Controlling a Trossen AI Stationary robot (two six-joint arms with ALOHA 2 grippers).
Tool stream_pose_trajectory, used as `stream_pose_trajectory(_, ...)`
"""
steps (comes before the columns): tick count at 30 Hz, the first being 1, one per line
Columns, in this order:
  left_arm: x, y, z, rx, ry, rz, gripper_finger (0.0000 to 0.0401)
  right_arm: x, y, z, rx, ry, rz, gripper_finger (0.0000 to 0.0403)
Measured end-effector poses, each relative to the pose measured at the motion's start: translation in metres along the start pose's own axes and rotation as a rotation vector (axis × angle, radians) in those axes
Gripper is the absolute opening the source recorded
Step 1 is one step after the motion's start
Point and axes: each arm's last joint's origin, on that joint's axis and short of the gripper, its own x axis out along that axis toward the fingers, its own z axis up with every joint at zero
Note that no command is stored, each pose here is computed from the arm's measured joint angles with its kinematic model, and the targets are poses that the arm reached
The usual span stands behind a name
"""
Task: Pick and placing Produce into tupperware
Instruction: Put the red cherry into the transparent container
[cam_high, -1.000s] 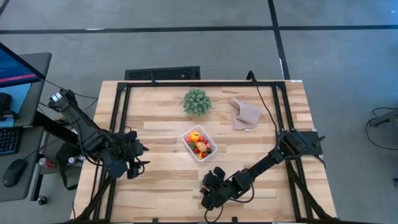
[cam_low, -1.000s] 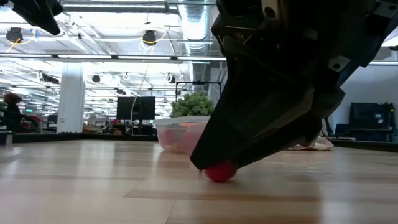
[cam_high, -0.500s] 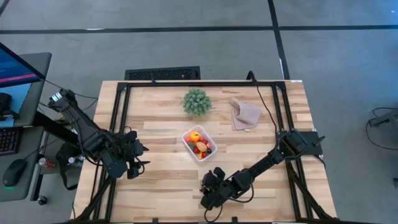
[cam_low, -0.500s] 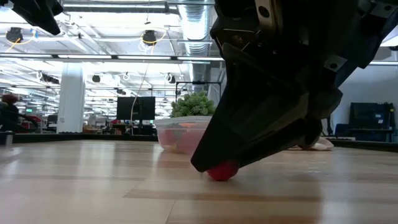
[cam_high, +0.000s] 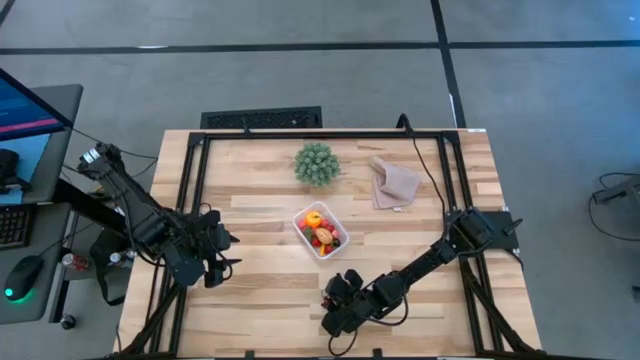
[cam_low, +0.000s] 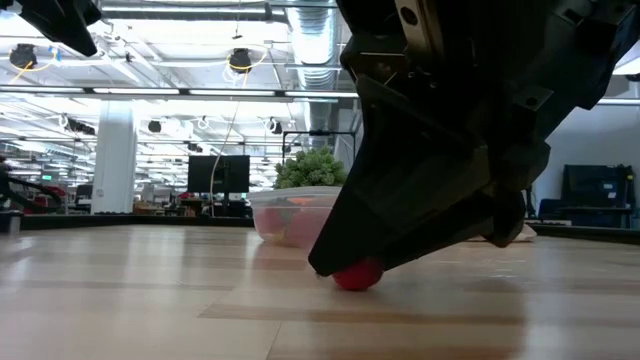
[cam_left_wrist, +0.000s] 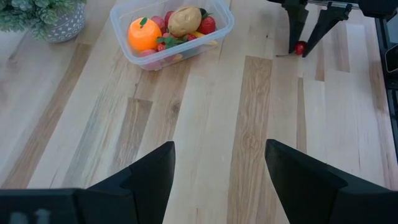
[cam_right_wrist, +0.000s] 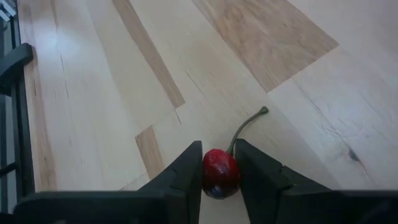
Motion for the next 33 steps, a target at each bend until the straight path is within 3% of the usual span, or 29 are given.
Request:
stream_pose_trajectory(13,0.000,0.000,0.000,0.000,0.000,0.000,0.0240,-0.001,0.002,0.001,0.025,-0.001,0.003,0.0076)
stream_pose_trajectory(33,0.000,-0.001,0.000,0.001,-0.004,-0.005,0.0240,-0.010,0.021,0.019,-0.046,0.043,-0.024,0.0075)
